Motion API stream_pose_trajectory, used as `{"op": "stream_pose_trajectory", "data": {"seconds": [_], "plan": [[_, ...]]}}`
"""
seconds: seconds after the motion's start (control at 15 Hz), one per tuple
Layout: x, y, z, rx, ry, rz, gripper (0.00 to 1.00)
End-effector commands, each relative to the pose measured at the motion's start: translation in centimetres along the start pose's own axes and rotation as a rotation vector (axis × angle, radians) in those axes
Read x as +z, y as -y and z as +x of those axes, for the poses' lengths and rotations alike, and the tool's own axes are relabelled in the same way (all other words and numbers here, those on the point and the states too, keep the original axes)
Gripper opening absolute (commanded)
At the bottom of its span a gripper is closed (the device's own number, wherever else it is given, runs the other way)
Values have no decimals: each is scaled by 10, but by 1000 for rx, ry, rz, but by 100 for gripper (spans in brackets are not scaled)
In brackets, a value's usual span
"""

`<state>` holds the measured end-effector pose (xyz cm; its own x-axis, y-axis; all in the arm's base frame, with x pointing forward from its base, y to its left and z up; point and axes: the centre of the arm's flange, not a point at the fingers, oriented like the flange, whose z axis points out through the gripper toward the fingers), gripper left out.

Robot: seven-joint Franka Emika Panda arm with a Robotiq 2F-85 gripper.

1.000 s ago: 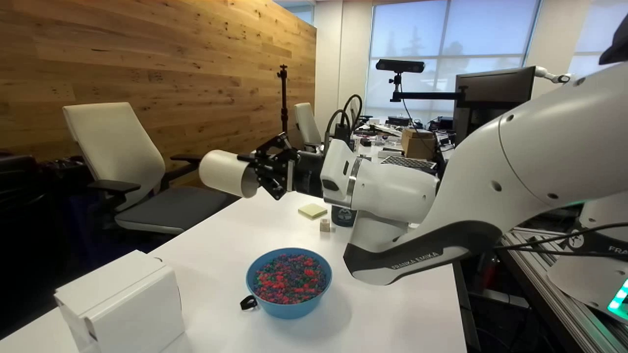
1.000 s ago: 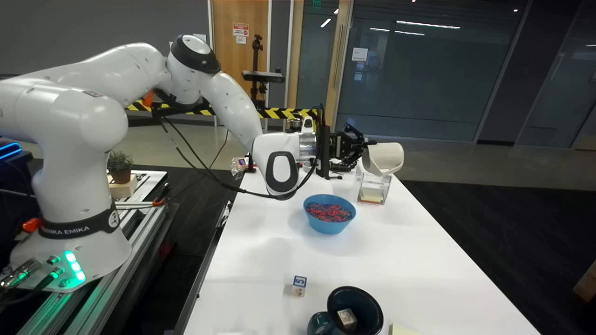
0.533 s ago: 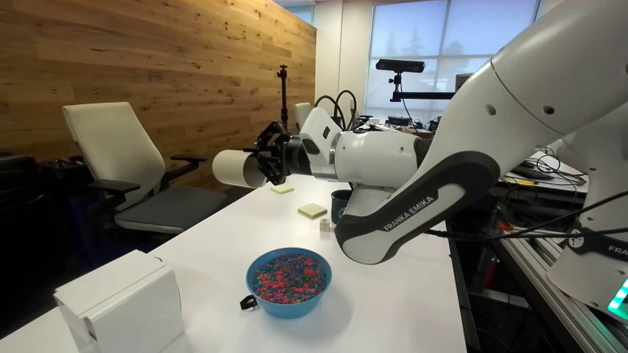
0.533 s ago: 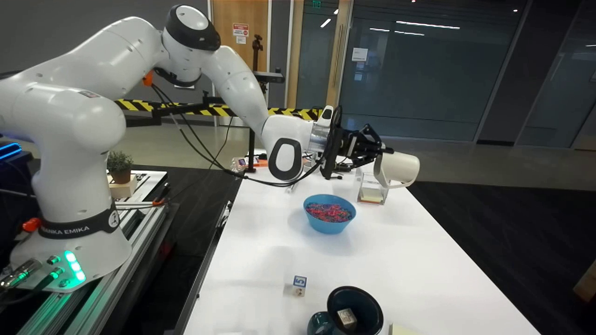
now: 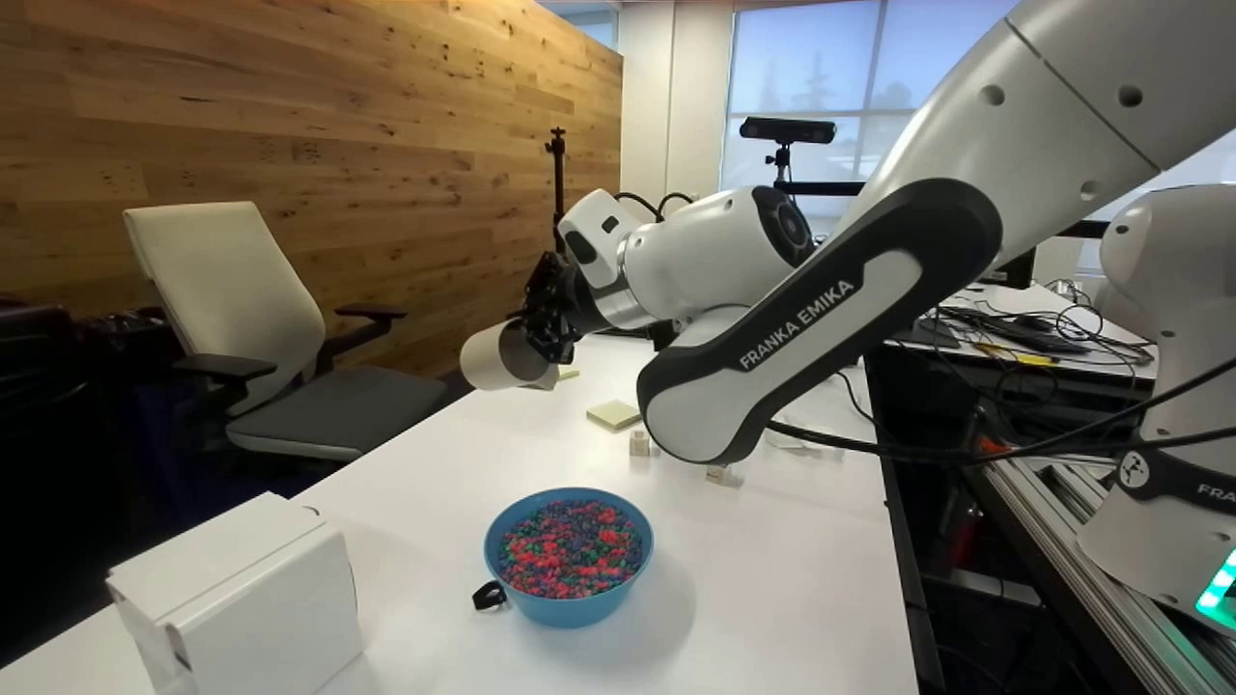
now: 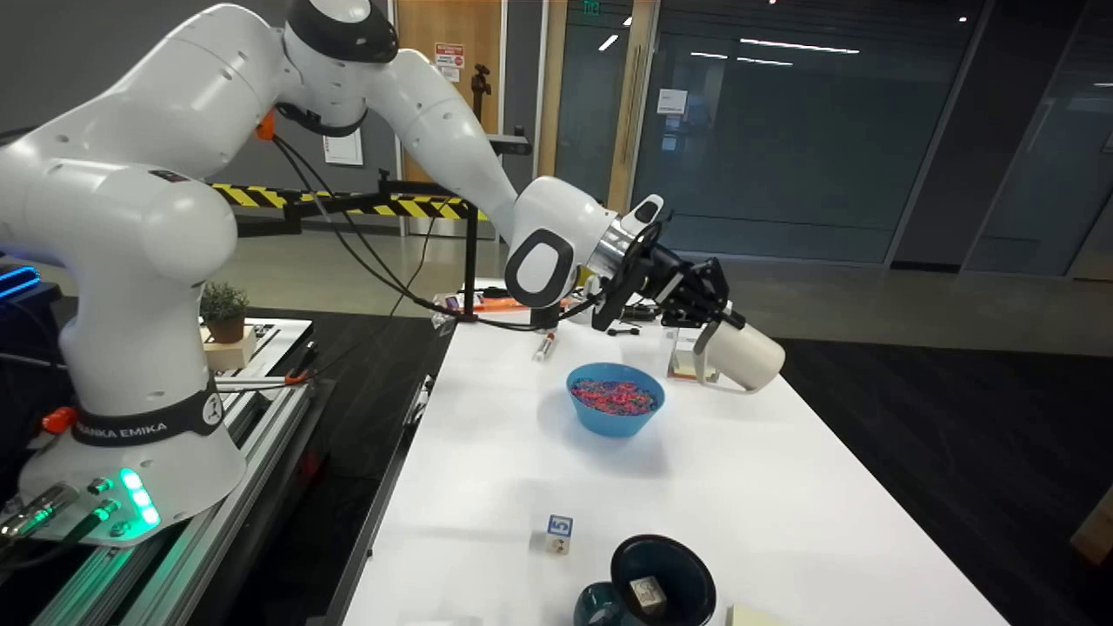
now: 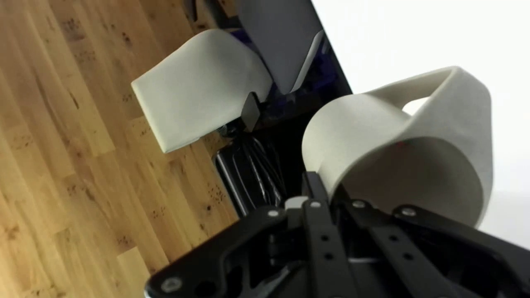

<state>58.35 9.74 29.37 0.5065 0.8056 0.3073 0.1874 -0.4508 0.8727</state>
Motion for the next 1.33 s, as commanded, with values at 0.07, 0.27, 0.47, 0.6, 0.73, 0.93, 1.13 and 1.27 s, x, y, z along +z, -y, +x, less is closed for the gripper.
{"op": "stream_pose_trajectory", "data": {"seconds": [0.07,0.27,0.47,0.6,0.73,0.93,1.13,1.27], "plan": [[-9,-15,9,179,109,139,1],[-12,-24,8,304,175,199,1],[-4,-19,1,287,166,192,5],[-6,-20,3,312,165,193,5],[-6,-20,3,317,166,193,1],[-1,-19,11,381,282,238,1],[8,-23,8,494,428,308,1],[13,-25,7,566,507,325,1]]}}
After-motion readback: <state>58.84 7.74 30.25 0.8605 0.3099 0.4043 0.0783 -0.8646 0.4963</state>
